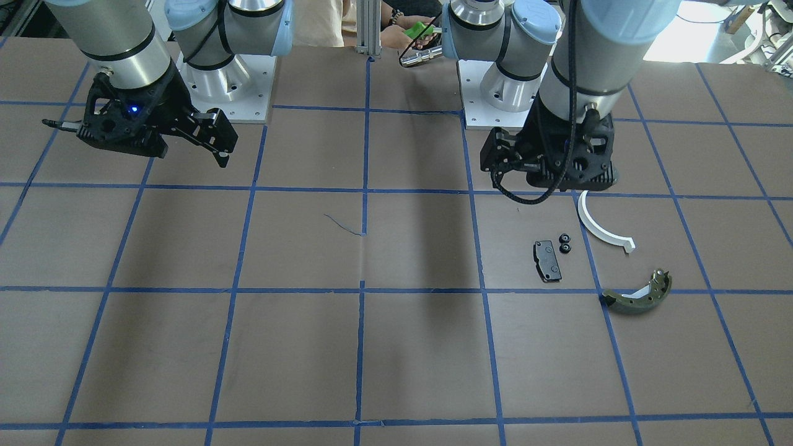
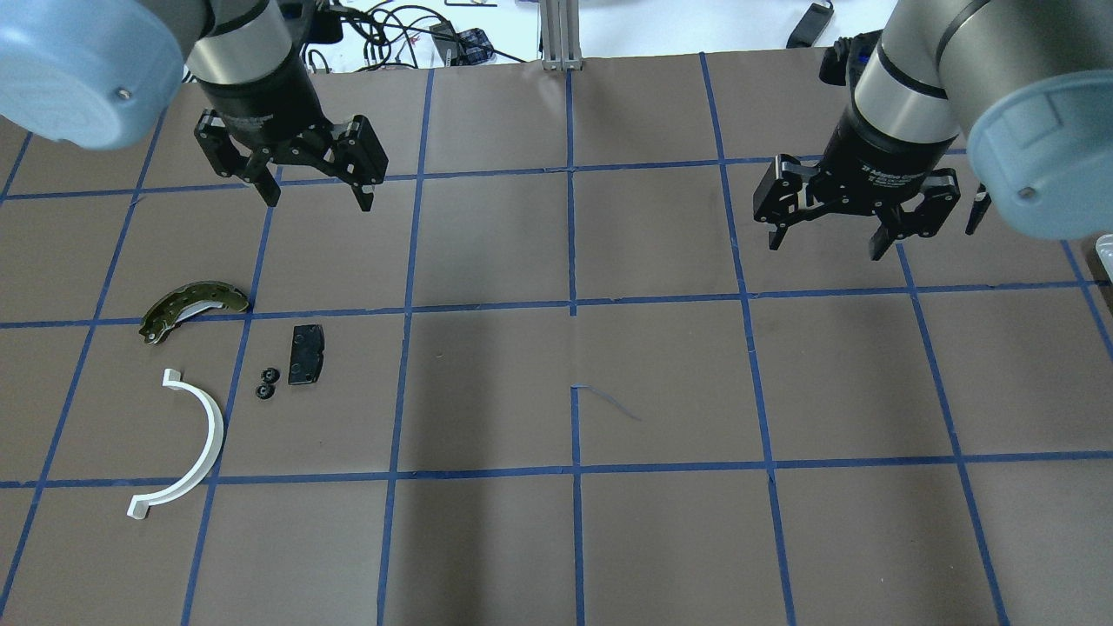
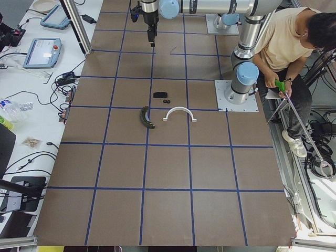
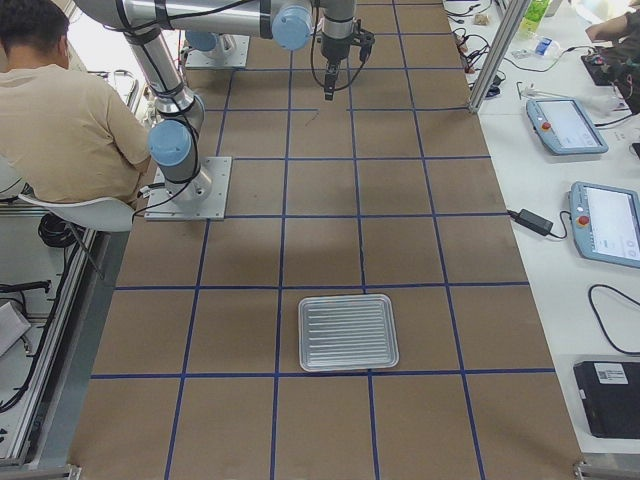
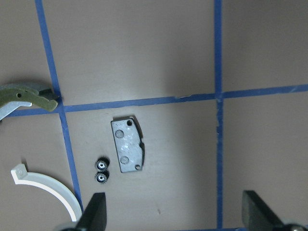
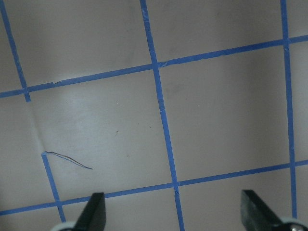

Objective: Place bearing gear from tray to pile

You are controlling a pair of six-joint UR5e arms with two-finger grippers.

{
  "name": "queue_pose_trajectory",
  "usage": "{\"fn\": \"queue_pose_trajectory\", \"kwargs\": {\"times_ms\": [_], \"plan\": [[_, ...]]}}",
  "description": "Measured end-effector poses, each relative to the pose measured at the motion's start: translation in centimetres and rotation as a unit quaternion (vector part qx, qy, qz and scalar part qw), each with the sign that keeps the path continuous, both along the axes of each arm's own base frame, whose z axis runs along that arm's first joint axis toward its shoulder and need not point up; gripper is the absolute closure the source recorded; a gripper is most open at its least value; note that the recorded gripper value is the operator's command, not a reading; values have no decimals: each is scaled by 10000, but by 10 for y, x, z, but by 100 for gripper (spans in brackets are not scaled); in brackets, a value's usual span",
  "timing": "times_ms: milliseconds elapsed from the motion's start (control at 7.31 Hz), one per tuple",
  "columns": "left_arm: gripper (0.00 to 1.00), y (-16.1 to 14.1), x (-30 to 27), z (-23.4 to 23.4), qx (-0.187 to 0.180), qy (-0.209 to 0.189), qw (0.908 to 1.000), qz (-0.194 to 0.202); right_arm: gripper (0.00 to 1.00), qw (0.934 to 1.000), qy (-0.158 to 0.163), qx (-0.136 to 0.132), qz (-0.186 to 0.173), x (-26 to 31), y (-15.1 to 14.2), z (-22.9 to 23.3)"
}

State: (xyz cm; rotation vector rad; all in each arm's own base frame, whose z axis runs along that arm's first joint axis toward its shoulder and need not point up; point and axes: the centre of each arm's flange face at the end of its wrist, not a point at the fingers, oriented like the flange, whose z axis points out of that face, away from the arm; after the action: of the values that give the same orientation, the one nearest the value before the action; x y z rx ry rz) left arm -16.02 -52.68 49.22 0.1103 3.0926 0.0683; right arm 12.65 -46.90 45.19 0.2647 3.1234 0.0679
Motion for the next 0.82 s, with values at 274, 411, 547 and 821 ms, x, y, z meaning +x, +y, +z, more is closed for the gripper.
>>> {"fn": "queue_pose_trajectory", "kwargs": {"times_ms": [274,411,547,821], "plan": [[0,9,-8,14,-42,25,10000,8,0,10000,0,-2,-3,0,0,0],[0,12,-8,11,-5,9,10000,-3,0,10000,0,-3,-7,0,0,0],[0,13,-8,9,-2,27,10000,-4,0,10000,1,-2,-12,0,0,0],[0,15,-6,15,-82,92,9999,116,0,10000,1,-4,-15,0,0,0]]}}
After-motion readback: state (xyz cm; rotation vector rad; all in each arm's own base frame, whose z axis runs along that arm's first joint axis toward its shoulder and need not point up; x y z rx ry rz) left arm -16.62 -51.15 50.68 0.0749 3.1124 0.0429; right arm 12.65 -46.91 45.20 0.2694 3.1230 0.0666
